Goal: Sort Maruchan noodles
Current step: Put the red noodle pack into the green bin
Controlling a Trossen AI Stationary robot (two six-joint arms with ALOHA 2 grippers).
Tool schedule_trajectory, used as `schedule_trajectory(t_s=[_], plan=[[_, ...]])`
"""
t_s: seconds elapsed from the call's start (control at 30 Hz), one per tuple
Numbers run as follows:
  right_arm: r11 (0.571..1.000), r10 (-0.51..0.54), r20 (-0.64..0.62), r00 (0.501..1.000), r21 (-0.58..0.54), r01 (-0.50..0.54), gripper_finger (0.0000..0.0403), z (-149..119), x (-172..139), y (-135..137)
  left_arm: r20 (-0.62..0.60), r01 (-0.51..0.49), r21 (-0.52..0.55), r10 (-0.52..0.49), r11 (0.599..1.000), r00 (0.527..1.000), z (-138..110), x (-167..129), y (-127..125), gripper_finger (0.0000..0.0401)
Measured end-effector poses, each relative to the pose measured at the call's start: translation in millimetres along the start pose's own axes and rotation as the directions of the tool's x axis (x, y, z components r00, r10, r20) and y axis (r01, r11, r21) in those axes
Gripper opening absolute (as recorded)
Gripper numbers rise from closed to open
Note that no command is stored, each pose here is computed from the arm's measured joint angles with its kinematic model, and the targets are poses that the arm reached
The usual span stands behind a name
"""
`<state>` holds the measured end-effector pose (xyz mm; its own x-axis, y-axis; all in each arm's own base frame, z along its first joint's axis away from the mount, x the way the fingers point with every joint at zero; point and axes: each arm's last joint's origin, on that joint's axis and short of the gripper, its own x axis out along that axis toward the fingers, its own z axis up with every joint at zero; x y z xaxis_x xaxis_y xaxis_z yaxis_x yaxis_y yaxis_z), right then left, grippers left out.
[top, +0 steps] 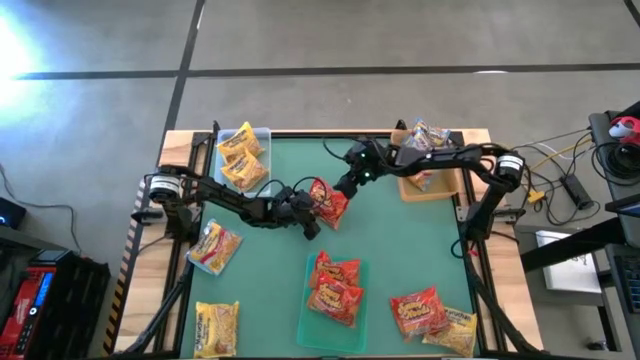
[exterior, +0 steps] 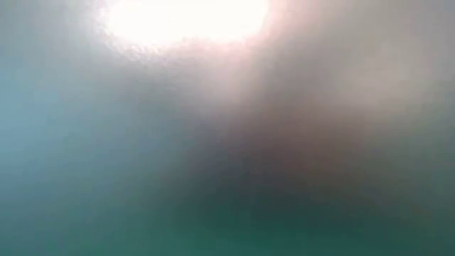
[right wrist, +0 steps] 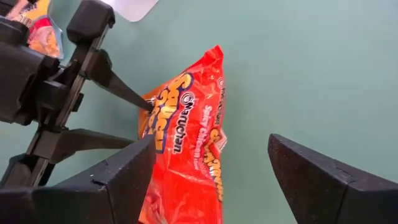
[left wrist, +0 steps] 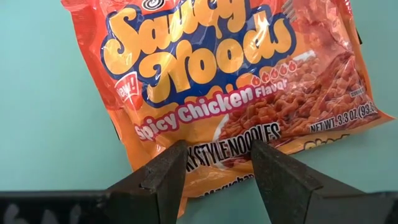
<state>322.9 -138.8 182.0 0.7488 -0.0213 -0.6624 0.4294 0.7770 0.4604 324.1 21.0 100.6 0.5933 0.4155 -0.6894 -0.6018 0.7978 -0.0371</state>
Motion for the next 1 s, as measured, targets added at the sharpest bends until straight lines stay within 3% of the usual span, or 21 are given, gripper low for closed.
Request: schedule_trajectory(t_s=[0.43,1.0], plan=[[0.996,0.075,0.116,0.990,0.040,-0.081,0.0297,-31.0,11.5,2.3,0.018,0.007,-0.003,-0.007,1.000,1.000,1.5,0.5,-0.1,0.0166],[0.999,-0.015,0.166,0.986,0.054,0.007,0.0293,-40.5,15.8,12.7,0.020,0.006,-0.005,-0.006,1.000,1.000,2.0,0.9,0.5,0.0166]])
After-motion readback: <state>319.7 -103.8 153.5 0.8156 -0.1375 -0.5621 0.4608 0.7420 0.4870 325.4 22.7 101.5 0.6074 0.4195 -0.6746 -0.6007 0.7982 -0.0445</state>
